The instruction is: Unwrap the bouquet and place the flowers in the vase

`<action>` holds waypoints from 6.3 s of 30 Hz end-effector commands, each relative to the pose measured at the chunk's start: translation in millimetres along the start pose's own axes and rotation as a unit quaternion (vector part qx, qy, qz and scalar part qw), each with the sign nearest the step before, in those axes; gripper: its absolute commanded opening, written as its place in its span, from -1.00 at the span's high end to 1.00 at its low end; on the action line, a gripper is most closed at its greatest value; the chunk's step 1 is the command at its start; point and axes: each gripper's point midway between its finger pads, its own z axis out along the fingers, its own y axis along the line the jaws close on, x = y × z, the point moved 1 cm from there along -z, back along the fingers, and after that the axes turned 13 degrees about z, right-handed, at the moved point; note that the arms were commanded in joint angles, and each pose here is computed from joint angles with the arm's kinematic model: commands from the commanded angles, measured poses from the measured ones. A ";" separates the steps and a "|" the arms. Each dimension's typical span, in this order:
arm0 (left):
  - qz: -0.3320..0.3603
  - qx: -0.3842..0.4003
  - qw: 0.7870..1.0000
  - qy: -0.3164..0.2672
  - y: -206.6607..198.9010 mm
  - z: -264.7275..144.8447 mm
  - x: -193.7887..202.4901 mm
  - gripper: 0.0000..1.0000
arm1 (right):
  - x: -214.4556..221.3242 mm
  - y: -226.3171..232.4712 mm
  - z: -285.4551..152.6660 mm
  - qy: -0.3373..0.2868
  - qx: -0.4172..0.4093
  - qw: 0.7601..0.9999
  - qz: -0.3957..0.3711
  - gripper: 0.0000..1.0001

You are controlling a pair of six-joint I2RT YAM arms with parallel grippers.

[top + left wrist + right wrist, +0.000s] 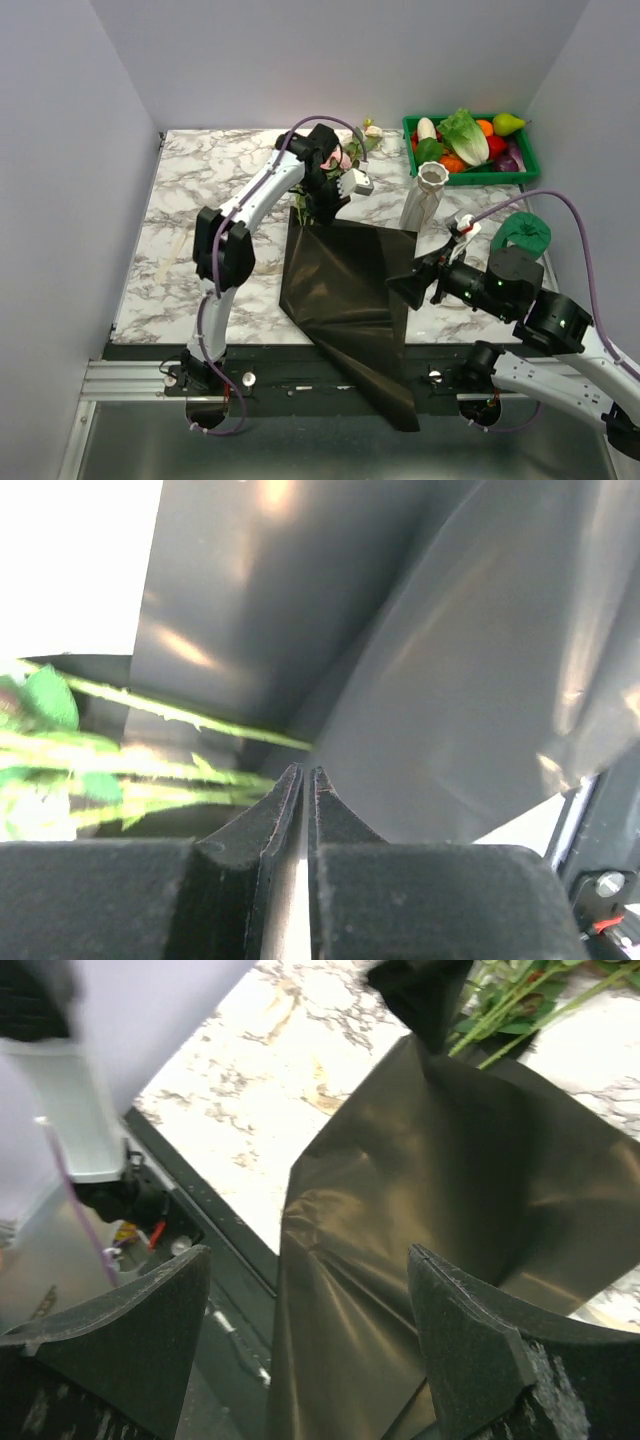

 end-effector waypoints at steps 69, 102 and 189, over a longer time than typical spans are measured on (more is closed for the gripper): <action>-0.005 0.082 0.996 0.045 10.6 45.0 39.8 0.28 | 22.2 26.9 16.6 0.019 -0.113 0.993 -0.001 -0.92; -0.005 0.120 0.991 0.050 -32.2 36.2 31.3 0.49 | 19.8 30.4 20.2 0.023 -0.118 0.993 -0.012 -0.91; 0.056 0.033 0.998 0.010 -96.5 -66.8 -1.4 0.69 | 12.4 -40.2 132.8 0.036 0.055 0.974 -0.219 0.99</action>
